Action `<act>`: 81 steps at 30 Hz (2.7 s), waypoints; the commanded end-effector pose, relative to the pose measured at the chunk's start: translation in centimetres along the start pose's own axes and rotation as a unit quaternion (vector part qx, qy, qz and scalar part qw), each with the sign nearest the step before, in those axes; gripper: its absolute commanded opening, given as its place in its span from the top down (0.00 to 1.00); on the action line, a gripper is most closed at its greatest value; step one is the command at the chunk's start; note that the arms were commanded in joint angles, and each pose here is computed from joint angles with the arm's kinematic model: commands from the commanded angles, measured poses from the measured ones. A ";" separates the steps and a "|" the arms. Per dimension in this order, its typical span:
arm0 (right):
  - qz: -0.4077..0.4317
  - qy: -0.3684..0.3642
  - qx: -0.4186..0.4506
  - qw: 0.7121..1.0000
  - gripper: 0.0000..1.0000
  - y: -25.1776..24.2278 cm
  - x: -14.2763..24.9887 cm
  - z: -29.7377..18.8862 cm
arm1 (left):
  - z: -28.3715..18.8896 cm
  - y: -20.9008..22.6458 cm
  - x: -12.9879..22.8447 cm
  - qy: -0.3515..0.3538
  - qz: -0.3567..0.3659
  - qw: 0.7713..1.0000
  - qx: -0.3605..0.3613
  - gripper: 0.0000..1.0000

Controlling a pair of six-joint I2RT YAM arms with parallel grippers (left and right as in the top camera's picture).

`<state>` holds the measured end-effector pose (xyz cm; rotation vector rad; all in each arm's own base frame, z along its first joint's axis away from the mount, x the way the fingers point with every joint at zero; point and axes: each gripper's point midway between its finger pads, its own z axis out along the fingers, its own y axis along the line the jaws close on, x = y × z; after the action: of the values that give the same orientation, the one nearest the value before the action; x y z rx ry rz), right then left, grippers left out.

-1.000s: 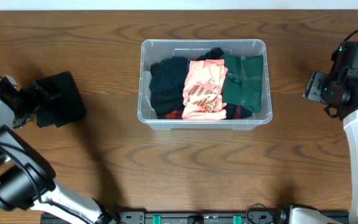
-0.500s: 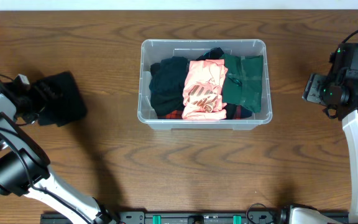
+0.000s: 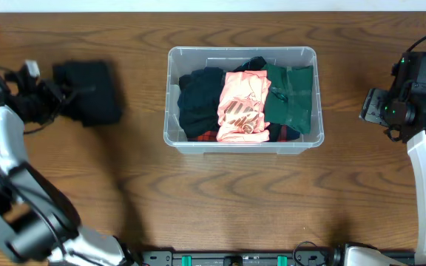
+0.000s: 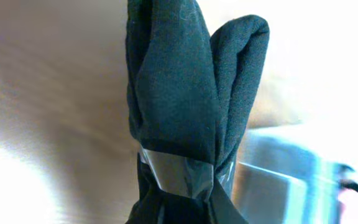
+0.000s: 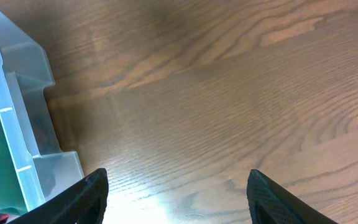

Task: Pack container
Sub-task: 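Grasp the black folded garment on the left with the left gripper, then place the black garment into the bin's left side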

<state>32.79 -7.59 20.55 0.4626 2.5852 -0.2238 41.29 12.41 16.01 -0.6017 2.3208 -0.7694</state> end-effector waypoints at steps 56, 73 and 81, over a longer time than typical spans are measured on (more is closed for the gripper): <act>-0.008 0.011 0.004 1.000 0.30 -0.1 0.6 0.2 | 10.9 -23.4 14.2 0.039 0.299 0.953 -0.026 0.01; -0.028 0.001 -0.039 0.999 0.30 1.4 0.1 0.1 | 7.1 -23.8 11.8 -0.002 0.314 0.947 -0.069 0.02; -0.138 -0.065 -0.143 0.978 0.14 8.0 -1.9 -1.3 | -1.5 -20.2 6.8 -0.089 0.278 0.943 -0.163 0.02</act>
<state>36.00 -3.29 21.75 0.1738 2.5127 -0.0347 39.74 -9.48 28.29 -0.0225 2.2615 -0.2054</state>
